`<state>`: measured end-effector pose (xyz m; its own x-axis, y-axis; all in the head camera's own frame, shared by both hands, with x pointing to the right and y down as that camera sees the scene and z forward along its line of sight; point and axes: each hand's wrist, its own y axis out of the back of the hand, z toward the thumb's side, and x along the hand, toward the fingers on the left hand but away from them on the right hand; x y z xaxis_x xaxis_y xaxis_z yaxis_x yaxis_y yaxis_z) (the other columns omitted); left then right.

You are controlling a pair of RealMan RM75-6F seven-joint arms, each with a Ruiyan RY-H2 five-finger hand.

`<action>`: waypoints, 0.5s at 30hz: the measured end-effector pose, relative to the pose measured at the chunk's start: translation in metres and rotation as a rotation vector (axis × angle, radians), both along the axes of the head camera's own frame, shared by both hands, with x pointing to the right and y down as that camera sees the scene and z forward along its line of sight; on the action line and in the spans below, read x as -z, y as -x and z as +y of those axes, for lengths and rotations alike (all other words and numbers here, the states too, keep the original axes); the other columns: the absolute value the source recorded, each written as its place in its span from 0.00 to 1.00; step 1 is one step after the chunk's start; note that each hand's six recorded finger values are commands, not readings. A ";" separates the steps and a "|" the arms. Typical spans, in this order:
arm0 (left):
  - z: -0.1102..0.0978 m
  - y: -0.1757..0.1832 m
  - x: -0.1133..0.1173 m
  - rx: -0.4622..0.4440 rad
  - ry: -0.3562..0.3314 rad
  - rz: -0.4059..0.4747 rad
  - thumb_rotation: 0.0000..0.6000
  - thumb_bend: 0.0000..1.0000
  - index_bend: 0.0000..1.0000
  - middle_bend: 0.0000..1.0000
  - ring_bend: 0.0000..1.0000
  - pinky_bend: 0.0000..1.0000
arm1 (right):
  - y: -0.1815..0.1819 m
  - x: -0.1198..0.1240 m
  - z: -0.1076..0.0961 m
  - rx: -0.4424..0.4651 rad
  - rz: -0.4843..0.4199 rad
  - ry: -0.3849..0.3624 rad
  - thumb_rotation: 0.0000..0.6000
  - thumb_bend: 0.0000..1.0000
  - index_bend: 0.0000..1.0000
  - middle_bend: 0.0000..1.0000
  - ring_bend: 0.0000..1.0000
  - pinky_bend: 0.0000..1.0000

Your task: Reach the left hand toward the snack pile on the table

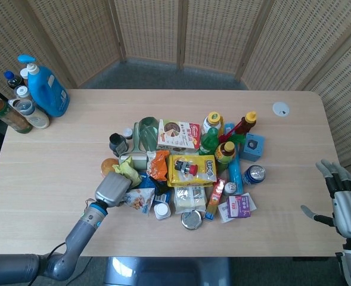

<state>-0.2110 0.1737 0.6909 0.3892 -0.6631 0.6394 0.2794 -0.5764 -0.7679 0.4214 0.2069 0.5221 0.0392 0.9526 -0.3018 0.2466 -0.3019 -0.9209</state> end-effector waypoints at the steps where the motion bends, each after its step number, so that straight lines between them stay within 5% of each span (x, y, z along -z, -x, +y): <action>1: -0.001 0.000 0.005 0.005 -0.003 0.018 1.00 0.00 0.76 0.68 0.58 0.75 | 0.000 0.000 0.000 0.001 0.002 0.000 1.00 0.00 0.00 0.00 0.00 0.00; 15: -0.025 0.011 0.095 0.046 -0.108 0.187 1.00 0.00 0.76 0.67 0.58 0.75 | 0.003 -0.002 0.002 0.007 0.013 0.007 1.00 0.00 0.00 0.00 0.00 0.00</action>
